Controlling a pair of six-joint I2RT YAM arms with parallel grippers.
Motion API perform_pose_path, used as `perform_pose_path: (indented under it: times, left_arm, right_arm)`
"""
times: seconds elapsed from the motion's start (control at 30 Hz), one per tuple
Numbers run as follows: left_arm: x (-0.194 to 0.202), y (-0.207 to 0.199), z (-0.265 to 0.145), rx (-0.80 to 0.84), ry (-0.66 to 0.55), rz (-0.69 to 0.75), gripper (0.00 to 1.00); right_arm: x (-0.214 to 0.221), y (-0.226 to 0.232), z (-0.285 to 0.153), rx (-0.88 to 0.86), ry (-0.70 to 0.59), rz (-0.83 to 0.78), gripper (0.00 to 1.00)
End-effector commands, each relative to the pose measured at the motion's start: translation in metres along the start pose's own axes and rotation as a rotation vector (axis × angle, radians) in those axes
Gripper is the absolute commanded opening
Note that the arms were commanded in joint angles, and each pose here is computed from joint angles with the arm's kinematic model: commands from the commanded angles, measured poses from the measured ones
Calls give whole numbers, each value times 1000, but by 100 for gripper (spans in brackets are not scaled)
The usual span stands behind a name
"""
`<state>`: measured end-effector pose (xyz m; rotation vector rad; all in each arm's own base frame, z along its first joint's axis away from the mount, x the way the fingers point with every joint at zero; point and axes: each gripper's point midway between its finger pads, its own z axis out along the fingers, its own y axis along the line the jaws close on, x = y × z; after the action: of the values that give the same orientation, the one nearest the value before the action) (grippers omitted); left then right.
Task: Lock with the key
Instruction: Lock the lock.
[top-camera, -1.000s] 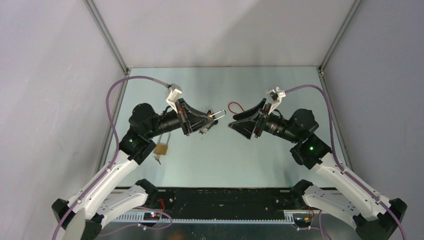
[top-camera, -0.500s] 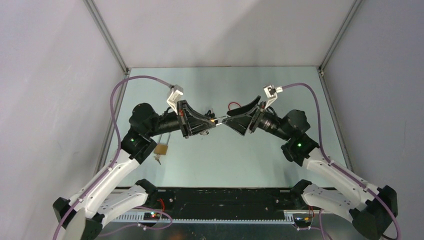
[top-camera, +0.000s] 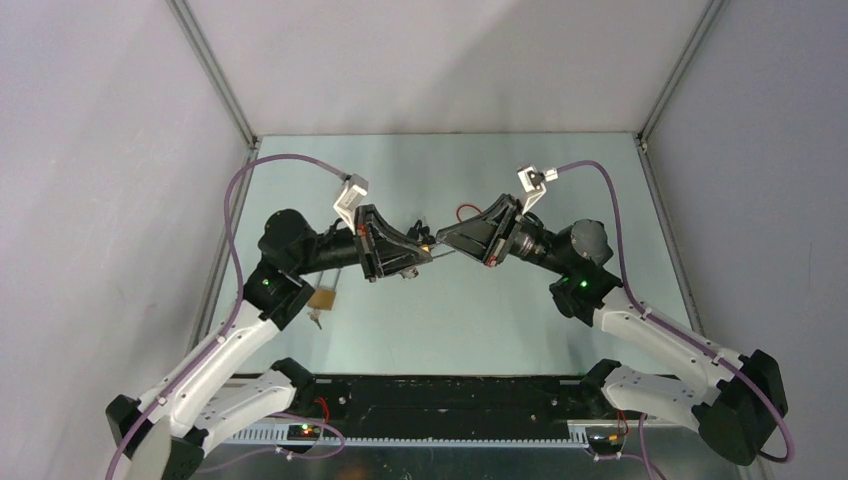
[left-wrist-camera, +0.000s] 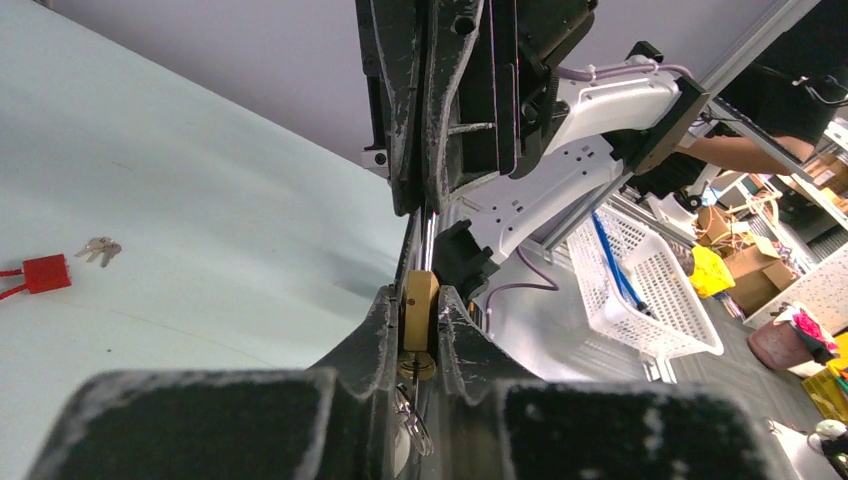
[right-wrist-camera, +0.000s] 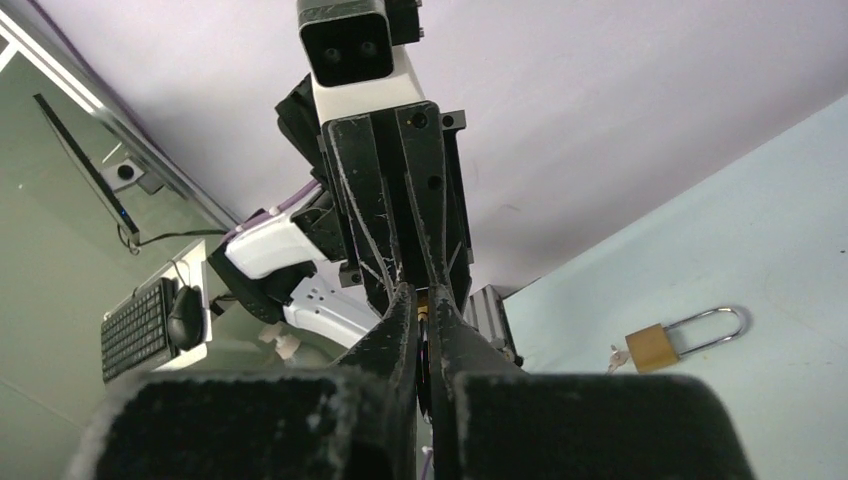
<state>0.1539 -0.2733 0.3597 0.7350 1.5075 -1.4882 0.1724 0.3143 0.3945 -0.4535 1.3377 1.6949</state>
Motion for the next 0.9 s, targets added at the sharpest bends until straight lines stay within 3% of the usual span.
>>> perform_pose_path:
  times: [0.0, 0.03, 0.07, 0.13, 0.2, 0.27, 0.37, 0.43, 0.5, 0.53, 0.57, 0.6, 0.63, 0.67, 0.73, 0.87]
  left_arm:
    - [-14, -10, -2, 23, -54, 62, 11]
    - [-16, -9, -2, 12, -62, 61, 3]
    - [-16, -8, -2, 6, -67, 60, 1]
    - [-18, -8, -2, 4, -73, 59, 0]
    - [-19, -9, -3, 2, -80, 58, 0]
    - [-22, -11, -4, 3, -89, 62, 0]
    - [-23, -13, -5, 7, -96, 61, 0]
    - [-23, -15, -5, 12, -97, 57, 0]
    - [-21, -17, -5, 25, -90, 51, 0]
    - [-19, -18, -5, 32, -85, 48, 1]
    - [-18, -20, -6, 41, -80, 49, 6]
    - [-15, -19, -6, 44, -72, 48, 24]
    - [-12, -20, -7, 55, -63, 62, 37]
    - [-10, -19, -7, 54, -59, 68, 61]
    - [-4, -14, -8, 51, -50, 115, 83]
    - [2, -1, -3, 40, -29, 159, 92]
  right_arm:
    - [-16, 22, 3, -40, 5, -50, 2]
    - [-18, 22, 2, -27, -3, -64, 8]
    - [-17, 19, 0, -6, 4, -62, 26]
    - [-17, 13, -2, 30, 2, -72, 48]
    - [-14, 13, -4, 40, 13, -81, 60]
    - [-9, 14, -5, 45, 28, -88, 63]
    - [-2, 20, -4, 26, 50, -103, 57]
    - [1, 26, -3, 6, 55, -110, 47]
    - [0, 28, -2, 1, 48, -110, 28]
    - [-1, 28, -1, 5, 39, -105, 14]
    - [-2, 27, -2, 11, 36, -102, 8]
    - [-6, 26, -1, 27, 20, -109, 0]
    - [-6, 25, -3, 43, 24, -111, 0]
    - [-10, 23, -3, 58, 14, -134, 0]
    - [-13, 17, -7, 104, 26, -174, 0]
    - [-14, 1, -23, 188, 76, -253, 0]
